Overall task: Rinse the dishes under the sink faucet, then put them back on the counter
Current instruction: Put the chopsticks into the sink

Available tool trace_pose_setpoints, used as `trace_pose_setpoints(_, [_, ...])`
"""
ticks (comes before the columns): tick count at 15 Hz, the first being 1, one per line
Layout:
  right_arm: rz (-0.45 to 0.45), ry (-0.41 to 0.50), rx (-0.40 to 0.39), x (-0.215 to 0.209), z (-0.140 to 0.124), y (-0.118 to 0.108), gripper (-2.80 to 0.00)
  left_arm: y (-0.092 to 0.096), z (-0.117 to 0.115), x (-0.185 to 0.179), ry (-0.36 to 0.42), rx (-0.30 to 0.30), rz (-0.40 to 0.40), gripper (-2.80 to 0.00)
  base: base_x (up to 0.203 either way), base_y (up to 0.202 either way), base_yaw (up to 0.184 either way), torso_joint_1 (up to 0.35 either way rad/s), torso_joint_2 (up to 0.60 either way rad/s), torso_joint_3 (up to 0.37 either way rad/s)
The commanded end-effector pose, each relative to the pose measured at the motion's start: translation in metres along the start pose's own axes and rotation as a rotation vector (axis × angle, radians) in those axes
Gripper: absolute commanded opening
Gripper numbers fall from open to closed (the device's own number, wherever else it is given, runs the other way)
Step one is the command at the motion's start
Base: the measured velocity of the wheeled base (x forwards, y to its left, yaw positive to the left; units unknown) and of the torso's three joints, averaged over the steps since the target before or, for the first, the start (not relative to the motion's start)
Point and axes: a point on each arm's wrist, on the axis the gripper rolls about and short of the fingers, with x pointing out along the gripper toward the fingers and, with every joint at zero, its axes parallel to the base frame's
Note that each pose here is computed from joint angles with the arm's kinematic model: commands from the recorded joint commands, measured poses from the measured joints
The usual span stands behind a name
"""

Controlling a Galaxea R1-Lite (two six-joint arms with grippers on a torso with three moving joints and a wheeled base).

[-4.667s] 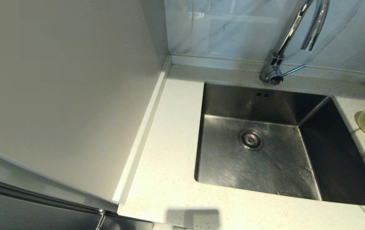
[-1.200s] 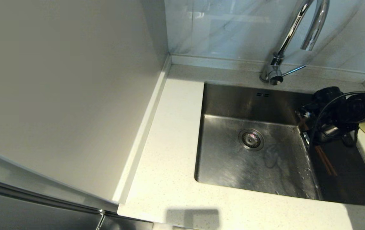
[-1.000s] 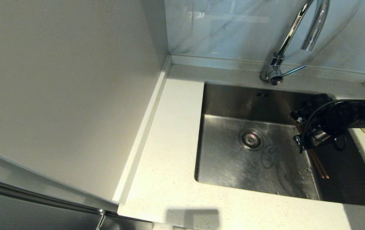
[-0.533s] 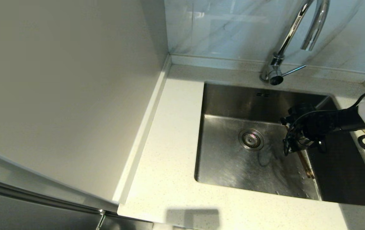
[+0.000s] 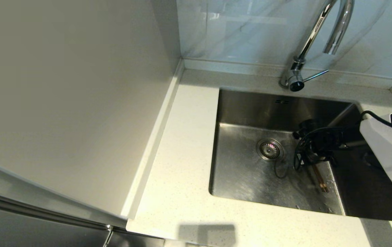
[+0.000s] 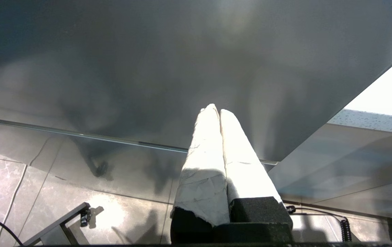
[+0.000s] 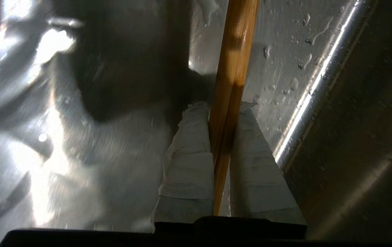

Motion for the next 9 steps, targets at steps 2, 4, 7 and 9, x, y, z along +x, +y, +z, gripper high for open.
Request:
trace_pose_setpoints(2, [-0.005, 0.011, -0.006, 0.0123, -0.0017, 0.0056, -2.8, 0.0, 0.0, -0.0002, -0.003, 0.0, 0.0, -2.8, 0.0, 0.0, 0.0, 0.0, 0.0, 0.0])
trace_pose_setpoints(4, [-0.013, 0.018, -0.01, 0.0136, -0.0029, 0.0062, -2.8, 0.0, 0.0, -0.0002, -0.003, 0.0, 0.0, -2.8, 0.0, 0.0, 0.0, 0.0, 0.0, 0.0])
trace_pose_setpoints(7, [-0.026, 0.02, -0.01, 0.0141, -0.003, 0.0061, 0.0, 0.0, 0.0, -0.0002, -0.003, 0.0, 0.0, -2.8, 0.0, 0.0, 0.0, 0.0, 0.0, 0.0])
trace_pose_setpoints(9, [-0.026, 0.015, -0.005, 0.0112, -0.0018, 0.0046, 0.0, 0.0, 0.0, -0.0002, -0.003, 0.0, 0.0, -2.8, 0.0, 0.0, 0.0, 0.0, 0.0, 0.0])
